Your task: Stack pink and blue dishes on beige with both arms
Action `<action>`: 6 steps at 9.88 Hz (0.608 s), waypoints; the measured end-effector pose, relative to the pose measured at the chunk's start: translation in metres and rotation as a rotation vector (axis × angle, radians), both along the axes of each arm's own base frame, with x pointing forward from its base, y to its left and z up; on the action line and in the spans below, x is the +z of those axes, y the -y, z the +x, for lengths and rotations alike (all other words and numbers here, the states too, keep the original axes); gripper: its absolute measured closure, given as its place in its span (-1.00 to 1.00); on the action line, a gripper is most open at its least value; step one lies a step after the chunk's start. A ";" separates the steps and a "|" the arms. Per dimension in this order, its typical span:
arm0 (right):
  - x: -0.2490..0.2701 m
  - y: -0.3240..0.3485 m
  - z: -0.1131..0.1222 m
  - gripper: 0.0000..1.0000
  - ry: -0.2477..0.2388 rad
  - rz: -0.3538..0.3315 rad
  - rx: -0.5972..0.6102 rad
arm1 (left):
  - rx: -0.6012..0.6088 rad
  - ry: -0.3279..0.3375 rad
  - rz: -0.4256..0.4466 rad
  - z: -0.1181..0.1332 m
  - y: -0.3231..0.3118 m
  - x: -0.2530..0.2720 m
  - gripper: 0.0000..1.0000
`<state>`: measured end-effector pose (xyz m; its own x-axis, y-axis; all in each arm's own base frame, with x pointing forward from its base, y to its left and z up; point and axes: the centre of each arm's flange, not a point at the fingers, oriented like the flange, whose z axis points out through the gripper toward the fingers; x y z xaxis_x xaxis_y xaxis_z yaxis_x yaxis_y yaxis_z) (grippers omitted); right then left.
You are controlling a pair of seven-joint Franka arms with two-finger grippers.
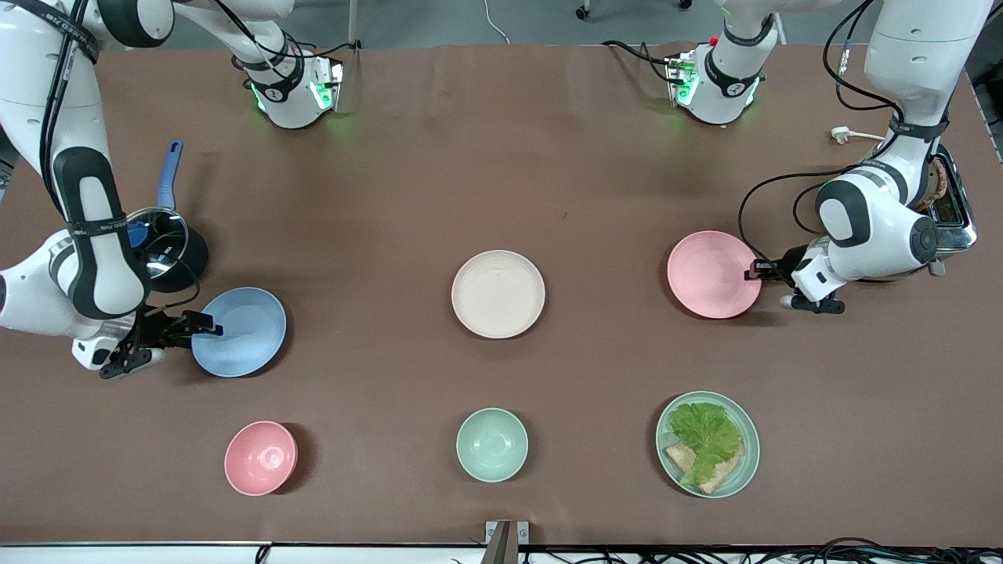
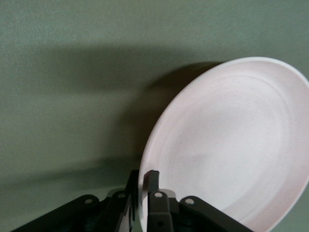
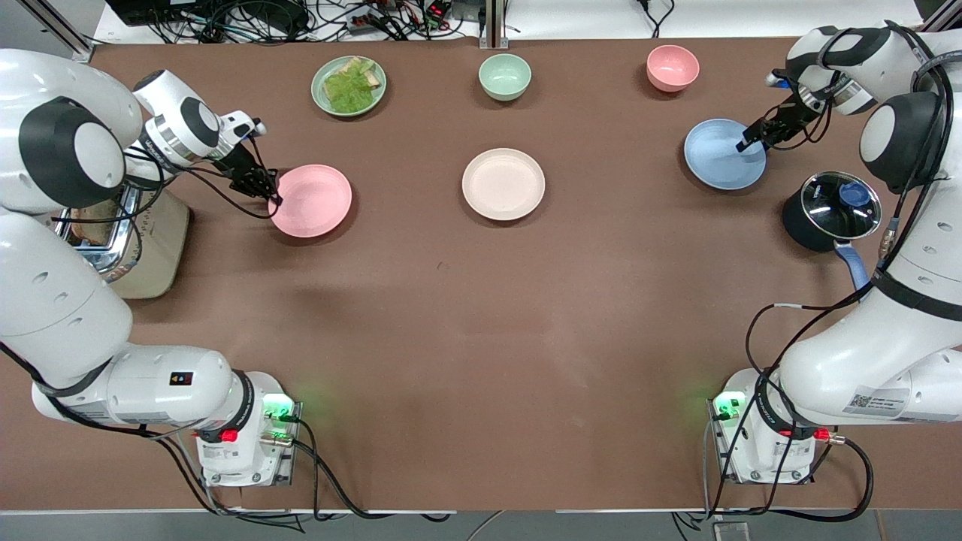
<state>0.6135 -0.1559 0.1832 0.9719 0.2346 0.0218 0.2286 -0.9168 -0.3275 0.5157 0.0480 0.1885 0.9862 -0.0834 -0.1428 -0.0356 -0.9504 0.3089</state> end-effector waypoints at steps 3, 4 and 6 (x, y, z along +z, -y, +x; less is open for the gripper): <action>-0.001 0.007 -0.003 0.25 -0.002 0.000 -0.020 | -0.036 0.055 -0.037 0.013 0.057 0.041 0.85; -0.001 0.009 -0.004 0.54 -0.003 -0.001 -0.035 | -0.038 0.047 -0.054 0.014 0.105 0.053 0.86; 0.012 0.008 0.004 0.91 -0.022 0.013 -0.064 | -0.028 0.006 -0.080 0.004 0.211 0.067 0.87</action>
<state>0.6175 -0.1638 0.1956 0.9851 0.1719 0.0032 0.1625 -0.9250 -0.3435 0.5195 -0.1629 0.2554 0.9842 -0.1221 -0.1285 -0.0642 -0.9213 0.3834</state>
